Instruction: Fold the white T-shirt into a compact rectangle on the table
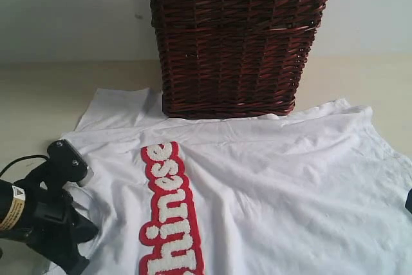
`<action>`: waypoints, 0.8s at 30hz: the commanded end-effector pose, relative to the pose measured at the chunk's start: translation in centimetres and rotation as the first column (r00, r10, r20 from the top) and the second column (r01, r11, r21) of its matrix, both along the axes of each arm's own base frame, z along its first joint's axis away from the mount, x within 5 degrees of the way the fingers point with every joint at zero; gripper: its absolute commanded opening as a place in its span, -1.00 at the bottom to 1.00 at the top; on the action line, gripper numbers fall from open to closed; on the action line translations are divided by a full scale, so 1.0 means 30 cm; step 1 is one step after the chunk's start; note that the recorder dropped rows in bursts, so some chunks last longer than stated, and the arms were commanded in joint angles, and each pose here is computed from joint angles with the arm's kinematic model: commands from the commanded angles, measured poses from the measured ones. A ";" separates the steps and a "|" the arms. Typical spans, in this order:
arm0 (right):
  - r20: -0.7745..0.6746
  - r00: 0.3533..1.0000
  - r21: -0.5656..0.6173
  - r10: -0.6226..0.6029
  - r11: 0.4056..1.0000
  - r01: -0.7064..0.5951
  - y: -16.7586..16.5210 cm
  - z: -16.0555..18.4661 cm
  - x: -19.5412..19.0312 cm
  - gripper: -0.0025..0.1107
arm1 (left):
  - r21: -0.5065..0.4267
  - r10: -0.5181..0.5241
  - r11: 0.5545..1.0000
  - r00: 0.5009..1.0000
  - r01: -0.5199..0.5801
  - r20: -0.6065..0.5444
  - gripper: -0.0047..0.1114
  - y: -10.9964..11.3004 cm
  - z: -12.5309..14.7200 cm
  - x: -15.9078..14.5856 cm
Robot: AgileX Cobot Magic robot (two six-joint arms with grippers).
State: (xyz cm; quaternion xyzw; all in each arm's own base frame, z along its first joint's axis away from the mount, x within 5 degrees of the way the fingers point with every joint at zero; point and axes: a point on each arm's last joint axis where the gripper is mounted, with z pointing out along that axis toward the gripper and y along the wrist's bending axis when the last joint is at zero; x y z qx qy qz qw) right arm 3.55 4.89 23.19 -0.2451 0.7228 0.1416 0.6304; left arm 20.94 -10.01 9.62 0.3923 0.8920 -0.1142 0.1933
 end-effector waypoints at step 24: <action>-0.006 1.000 0.002 -0.003 1.000 0.003 0.000 -0.005 0.002 -0.33 | 0.030 0.209 0.975 0.949 -0.222 0.234 -0.92 0.080 0.143 -0.023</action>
